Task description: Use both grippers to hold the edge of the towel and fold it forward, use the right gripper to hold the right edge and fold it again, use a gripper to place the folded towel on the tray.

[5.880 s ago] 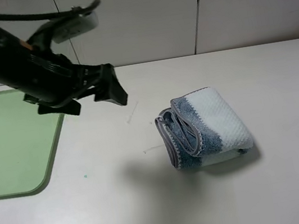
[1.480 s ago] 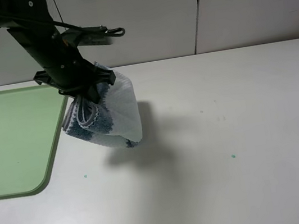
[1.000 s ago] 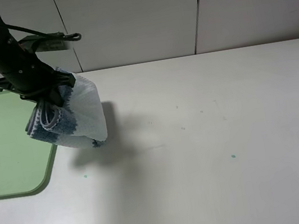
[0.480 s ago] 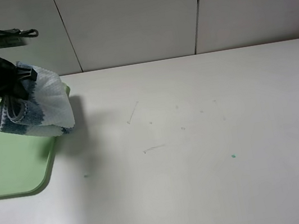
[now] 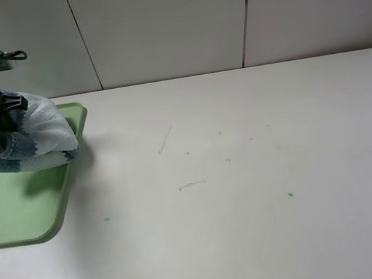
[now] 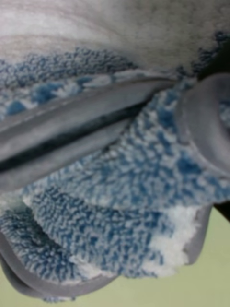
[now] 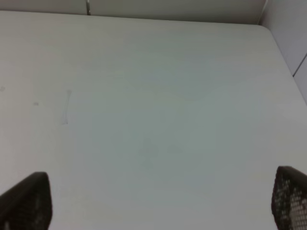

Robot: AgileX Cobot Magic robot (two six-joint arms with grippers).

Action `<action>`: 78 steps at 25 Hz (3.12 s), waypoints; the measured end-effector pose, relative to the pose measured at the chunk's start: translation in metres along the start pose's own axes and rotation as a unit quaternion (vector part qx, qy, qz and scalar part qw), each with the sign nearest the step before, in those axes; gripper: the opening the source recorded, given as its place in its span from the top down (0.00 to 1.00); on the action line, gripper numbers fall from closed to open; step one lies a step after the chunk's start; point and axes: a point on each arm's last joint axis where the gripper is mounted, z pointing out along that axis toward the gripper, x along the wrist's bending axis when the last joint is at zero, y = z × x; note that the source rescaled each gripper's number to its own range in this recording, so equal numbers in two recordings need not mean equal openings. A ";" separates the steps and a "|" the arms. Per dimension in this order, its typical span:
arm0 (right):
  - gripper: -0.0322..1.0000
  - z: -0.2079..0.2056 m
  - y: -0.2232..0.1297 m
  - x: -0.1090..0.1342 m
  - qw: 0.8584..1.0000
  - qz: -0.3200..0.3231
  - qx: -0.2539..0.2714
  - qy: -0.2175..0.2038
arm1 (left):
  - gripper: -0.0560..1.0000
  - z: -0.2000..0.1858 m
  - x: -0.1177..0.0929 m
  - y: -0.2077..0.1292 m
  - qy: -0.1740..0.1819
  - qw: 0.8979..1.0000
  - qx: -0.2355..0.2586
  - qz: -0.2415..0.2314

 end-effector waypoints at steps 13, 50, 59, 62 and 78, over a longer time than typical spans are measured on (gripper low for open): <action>0.00 0.000 0.000 0.000 1.000 0.000 0.000 0.000 | 0.44 0.003 0.021 -0.002 0.011 1.000 -0.004 -0.023; 0.00 0.000 0.000 0.000 1.000 0.000 0.000 0.000 | 0.00 -0.189 0.010 -0.075 0.006 0.999 0.021 -0.030; 0.00 0.000 0.000 0.000 1.000 0.000 0.000 0.000 | 0.00 -0.224 -0.004 -0.157 0.013 0.999 -0.027 -0.026; 0.00 0.000 0.000 0.000 1.000 0.000 0.000 0.000 | 0.00 -0.237 -0.011 -0.185 0.006 0.998 -0.049 -0.027; 0.00 0.000 0.000 0.000 1.000 0.000 0.000 0.000 | 0.00 -0.262 -0.038 -0.313 0.010 0.960 -0.280 0.005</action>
